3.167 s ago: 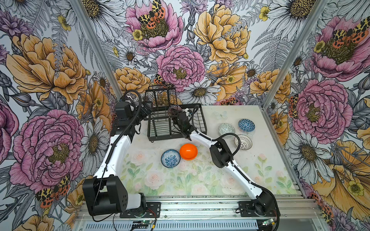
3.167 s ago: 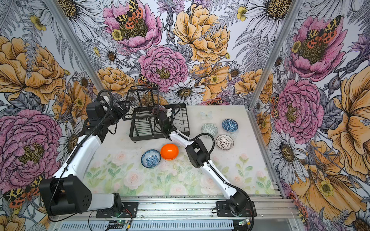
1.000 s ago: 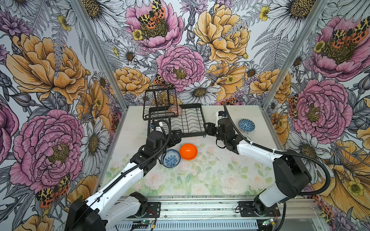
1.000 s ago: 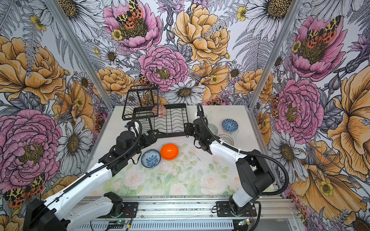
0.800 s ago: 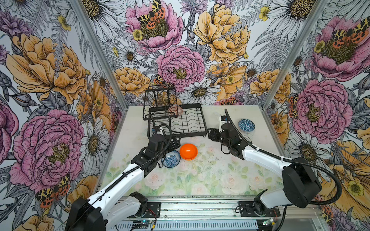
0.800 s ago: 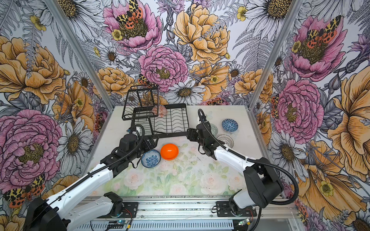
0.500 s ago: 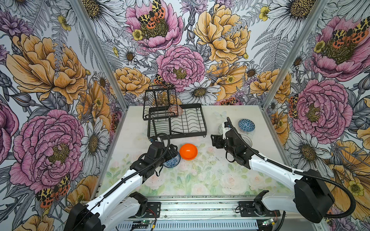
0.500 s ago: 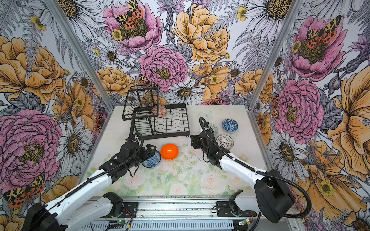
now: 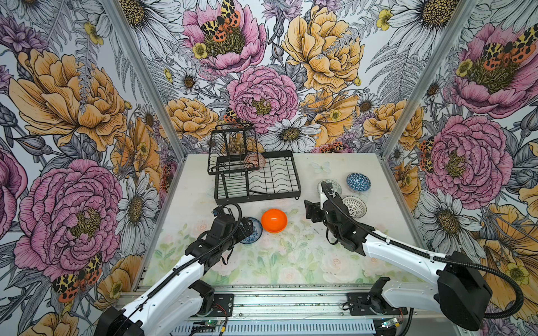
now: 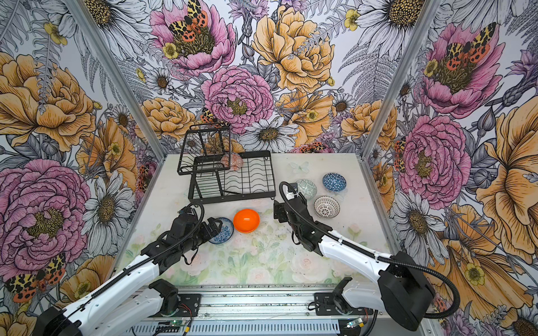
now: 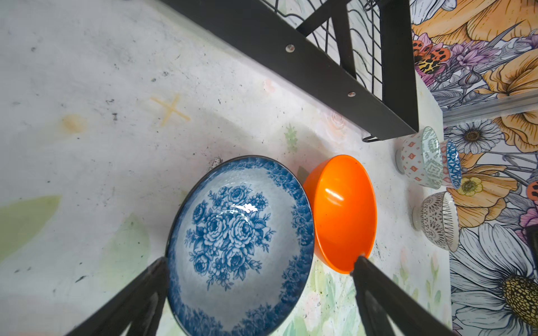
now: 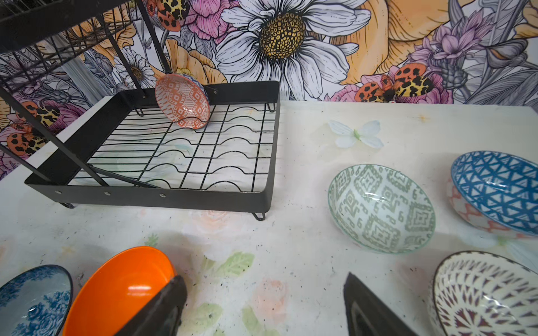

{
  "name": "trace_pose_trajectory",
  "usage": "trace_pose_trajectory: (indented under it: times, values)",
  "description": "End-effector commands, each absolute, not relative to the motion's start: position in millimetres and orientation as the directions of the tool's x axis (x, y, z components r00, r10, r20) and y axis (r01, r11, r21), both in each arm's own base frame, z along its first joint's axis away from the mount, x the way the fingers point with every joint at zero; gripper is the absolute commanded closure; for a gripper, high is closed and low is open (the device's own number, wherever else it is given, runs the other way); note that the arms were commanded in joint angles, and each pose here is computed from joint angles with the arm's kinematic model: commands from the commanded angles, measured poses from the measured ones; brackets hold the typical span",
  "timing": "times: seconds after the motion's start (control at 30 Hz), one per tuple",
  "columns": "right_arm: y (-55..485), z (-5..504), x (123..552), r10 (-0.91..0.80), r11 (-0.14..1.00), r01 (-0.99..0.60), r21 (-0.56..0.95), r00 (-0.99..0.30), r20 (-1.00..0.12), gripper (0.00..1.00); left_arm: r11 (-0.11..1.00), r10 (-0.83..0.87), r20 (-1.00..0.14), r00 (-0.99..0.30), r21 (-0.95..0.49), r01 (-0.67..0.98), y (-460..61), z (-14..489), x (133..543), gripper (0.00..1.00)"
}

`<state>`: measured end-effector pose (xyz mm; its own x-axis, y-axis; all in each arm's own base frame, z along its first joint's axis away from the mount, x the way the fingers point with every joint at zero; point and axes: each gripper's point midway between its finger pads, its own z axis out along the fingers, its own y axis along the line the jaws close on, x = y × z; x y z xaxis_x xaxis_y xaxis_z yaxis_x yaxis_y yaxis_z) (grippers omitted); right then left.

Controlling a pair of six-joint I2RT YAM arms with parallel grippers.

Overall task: Load bowls into a dish rack
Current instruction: Pick up the bowl from the center of the table.

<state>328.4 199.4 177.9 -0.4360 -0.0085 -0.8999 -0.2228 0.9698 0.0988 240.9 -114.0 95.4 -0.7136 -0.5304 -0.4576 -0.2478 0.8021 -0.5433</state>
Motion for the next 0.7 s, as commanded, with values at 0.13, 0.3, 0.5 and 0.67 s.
trace_pose_trajectory:
  times: [0.13,0.3,0.5,0.67]
  values:
    - [198.3,204.3,326.8,-0.047,0.993,-0.117,-0.009,-0.321,-0.946,0.04,0.805,-0.533,-0.442,-0.722,-0.527,-0.272,-100.6,82.7,229.3,0.01]
    - [202.2,193.8,324.7,-0.058,0.994,-0.105,-0.018,-0.391,-0.918,0.01,0.807,-0.533,-0.445,-0.719,-0.524,-0.273,-99.6,79.5,232.5,0.01]
    - [221.7,200.0,316.0,-0.125,0.981,-0.181,-0.064,-0.349,-0.929,0.01,0.824,-0.508,-0.435,-0.744,-0.496,-0.273,-101.9,68.9,235.5,0.01]
    - [231.4,201.8,308.7,-0.159,0.970,-0.227,-0.085,-0.327,-0.932,0.00,0.837,-0.485,-0.427,-0.763,-0.478,-0.265,-104.8,61.2,239.1,0.01]
